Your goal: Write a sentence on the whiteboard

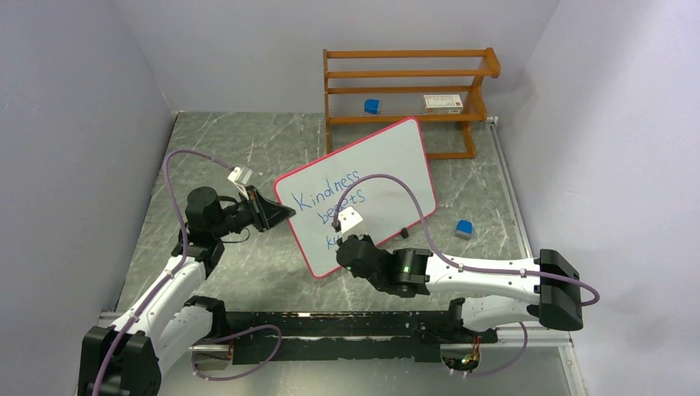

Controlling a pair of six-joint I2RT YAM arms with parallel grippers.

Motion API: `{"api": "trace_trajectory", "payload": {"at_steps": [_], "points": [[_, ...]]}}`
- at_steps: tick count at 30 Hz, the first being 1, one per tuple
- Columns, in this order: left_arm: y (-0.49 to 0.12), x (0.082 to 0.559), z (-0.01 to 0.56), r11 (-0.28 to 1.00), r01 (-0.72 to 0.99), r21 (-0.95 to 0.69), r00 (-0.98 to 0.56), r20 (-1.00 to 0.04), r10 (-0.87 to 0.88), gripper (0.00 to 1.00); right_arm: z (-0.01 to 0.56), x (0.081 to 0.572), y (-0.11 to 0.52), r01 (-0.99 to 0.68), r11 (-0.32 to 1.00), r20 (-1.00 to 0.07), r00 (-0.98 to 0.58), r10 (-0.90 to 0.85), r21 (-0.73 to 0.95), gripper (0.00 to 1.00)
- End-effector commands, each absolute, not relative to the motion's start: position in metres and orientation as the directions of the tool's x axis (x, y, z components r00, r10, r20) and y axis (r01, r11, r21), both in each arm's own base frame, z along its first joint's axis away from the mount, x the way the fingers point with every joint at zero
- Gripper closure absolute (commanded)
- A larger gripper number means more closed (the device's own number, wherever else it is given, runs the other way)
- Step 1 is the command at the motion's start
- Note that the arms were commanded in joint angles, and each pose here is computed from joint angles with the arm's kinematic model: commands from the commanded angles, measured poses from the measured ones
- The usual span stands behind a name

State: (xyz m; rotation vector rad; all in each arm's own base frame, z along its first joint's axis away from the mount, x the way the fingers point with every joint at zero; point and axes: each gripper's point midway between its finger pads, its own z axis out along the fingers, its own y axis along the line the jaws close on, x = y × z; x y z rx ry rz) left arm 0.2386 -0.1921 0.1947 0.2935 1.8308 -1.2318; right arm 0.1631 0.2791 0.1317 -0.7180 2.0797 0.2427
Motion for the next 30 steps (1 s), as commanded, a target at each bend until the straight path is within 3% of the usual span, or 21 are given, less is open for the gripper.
{"api": "trace_trajectory", "payload": {"at_steps": [1, 30], "points": [[-0.193, 0.243, 0.206, 0.488, 0.627, -0.608, -0.555, -0.787, -0.268, 0.95, 0.131, 0.167, 0.279, -0.554, 0.828, -0.818, -0.433, -0.379, -0.09, 1.0], [-0.193, 0.244, 0.205, 0.489, 0.623, -0.611, -0.56, -0.784, -0.267, 0.95, 0.142, 0.186, 0.262, -0.453, 0.889, -0.852, -0.436, -0.29, -0.071, 1.0]]}}
